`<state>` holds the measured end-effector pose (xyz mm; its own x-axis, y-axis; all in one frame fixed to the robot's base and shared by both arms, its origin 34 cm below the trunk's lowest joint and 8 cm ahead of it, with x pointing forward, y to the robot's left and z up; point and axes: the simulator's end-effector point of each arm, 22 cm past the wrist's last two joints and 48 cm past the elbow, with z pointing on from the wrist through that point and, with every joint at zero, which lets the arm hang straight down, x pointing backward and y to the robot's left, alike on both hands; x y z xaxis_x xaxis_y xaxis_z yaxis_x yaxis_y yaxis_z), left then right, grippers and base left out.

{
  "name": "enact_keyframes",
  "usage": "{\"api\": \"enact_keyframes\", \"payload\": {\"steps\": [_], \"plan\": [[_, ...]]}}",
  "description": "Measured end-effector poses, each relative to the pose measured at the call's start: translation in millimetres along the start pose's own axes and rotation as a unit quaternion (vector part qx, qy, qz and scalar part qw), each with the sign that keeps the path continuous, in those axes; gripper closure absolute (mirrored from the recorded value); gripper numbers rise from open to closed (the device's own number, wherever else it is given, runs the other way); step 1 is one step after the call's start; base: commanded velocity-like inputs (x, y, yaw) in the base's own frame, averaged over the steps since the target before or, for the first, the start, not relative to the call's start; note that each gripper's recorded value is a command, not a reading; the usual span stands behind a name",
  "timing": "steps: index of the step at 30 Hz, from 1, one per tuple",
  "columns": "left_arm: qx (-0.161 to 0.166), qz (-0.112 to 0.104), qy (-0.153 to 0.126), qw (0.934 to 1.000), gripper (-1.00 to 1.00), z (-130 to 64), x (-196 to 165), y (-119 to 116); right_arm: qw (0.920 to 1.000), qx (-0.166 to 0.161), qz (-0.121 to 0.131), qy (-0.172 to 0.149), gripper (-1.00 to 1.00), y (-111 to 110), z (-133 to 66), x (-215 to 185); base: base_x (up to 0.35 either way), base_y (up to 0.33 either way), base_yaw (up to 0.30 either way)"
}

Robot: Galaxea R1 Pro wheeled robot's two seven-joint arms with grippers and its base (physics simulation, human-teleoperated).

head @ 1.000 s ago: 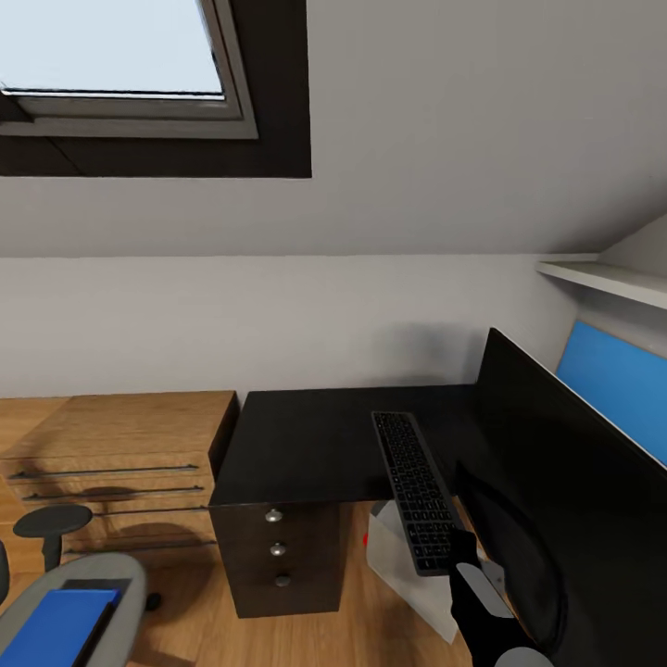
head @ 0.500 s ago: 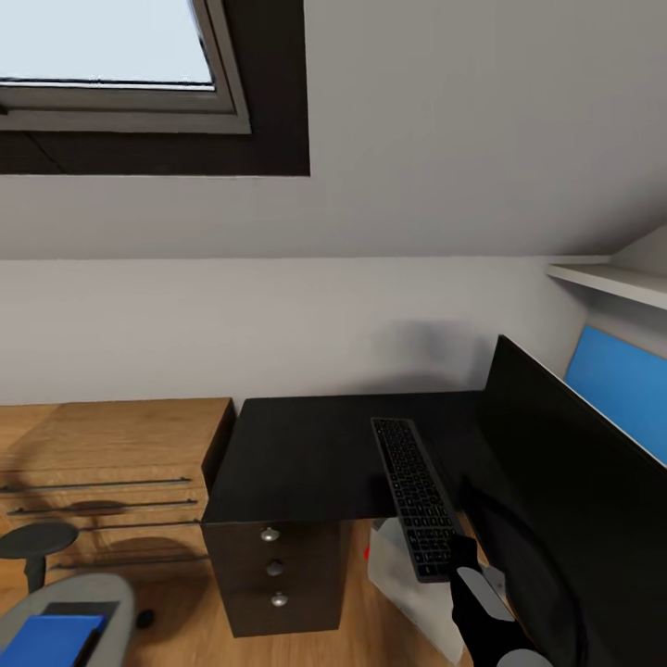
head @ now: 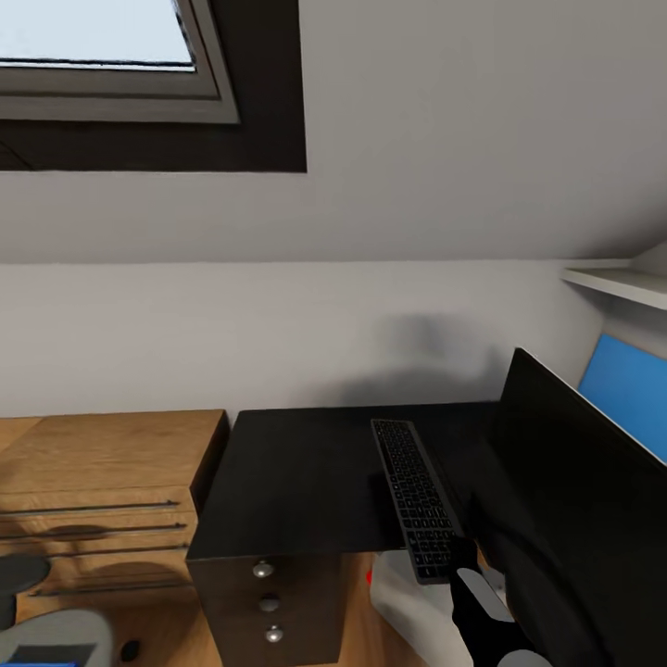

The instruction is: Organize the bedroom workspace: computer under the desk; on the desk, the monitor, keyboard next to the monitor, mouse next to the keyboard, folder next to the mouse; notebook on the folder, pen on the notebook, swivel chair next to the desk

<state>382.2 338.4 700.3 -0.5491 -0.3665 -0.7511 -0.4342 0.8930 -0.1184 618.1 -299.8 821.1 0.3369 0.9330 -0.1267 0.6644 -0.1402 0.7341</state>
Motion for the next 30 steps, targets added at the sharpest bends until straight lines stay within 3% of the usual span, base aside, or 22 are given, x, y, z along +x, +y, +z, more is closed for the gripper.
{"api": "enact_keyframes", "payload": {"steps": [12, 30], "plan": [[0.000, 0.000, 0.000, 1.0000, -1.00, 0.3, 0.2, -0.1, 1.0000, -0.001, -0.001, -0.005, 1.00, 1.3, 2.4, -7.0, 0.114, 0.000, 0.000], [0.001, -0.001, -0.002, 1.0000, -1.00, -0.2, 0.0, -3.4, 1.0000, -0.002, -0.001, -0.008, 1.00, 1.7, 2.9, -9.5, -0.061, 0.000, 0.000]]}}
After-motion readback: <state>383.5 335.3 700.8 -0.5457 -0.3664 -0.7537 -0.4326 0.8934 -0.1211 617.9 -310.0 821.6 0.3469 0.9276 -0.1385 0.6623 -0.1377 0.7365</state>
